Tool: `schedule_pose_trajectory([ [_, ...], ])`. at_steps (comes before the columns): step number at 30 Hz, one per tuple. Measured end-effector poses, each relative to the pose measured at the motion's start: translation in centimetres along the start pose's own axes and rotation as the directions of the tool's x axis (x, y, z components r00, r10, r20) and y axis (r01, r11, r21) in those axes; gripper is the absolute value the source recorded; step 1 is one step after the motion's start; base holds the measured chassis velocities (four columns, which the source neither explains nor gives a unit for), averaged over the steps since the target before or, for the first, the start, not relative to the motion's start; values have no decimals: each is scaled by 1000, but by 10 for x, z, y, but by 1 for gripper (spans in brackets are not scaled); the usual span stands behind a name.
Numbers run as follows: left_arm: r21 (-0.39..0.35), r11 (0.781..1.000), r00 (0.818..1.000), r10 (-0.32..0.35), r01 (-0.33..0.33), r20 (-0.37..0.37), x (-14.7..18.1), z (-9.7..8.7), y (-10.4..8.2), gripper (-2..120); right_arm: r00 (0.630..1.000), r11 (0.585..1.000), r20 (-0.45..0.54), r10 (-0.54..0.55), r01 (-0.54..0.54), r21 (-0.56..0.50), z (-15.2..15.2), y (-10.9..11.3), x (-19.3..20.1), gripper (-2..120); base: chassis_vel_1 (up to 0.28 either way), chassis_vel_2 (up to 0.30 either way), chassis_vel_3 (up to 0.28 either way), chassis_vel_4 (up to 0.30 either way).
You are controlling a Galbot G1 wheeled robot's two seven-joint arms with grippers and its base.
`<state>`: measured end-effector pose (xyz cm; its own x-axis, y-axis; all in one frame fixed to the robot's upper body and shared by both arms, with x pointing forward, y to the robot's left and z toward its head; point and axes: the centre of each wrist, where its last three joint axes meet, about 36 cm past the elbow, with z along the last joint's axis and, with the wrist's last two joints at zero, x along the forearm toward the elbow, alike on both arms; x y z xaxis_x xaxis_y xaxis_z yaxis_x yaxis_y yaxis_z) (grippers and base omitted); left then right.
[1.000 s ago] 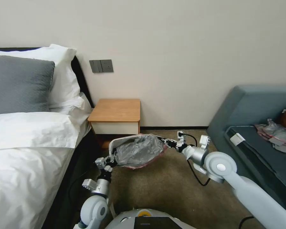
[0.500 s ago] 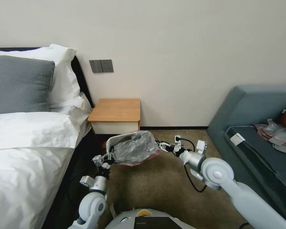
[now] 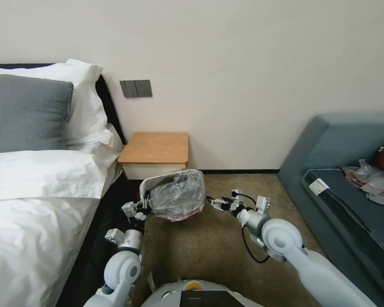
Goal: Pick up the garbage bag from the table and place it over the trash can.
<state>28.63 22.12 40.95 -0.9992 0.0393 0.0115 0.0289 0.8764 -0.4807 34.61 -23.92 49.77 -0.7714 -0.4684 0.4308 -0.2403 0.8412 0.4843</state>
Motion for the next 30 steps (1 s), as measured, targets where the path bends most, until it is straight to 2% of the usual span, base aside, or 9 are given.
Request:
schedule_pose_trajectory([
  [6,-3,998,998,-56,56,-7,7,-2,4,4,999,998,47,19,-16,-63,21,-1,9,100,0,0,0,0],
  [9,-4,997,997,-76,76,-7,9,-4,5,4,996,995,94,-5,14,-102,36,0,16,100,0,0,0,0],
  [13,6,995,995,-100,100,-18,11,-8,7,4,979,968,190,-70,112,-224,53,11,21,100,0,0,0,0],
  [16,41,991,991,-123,125,-50,12,-11,5,4,956,915,269,-115,207,-346,65,18,18,100,0,0,0,0],
  [22,94,983,985,-148,157,-91,16,-17,0,4,933,851,309,-185,309,-424,78,19,14,100,0,0,0,0],
  [25,137,975,980,-159,174,-119,18,-24,-3,4,916,785,334,-223,372,-496,88,19,4,100,0,0,0,0],
  [27,145,974,980,-157,174,-126,18,-25,-4,4,912,765,343,-225,383,-517,88,20,2,100,0,0,0,0],
  [29,165,970,977,-153,177,-150,18,-29,-6,4,899,693,378,-222,418,-587,88,21,-9,100,0,0,0,0],
  [30,165,970,977,-153,177,-150,18,-29,-6,4,899,693,378,-222,418,-587,88,21,-9,100,0,0,0,0],
])
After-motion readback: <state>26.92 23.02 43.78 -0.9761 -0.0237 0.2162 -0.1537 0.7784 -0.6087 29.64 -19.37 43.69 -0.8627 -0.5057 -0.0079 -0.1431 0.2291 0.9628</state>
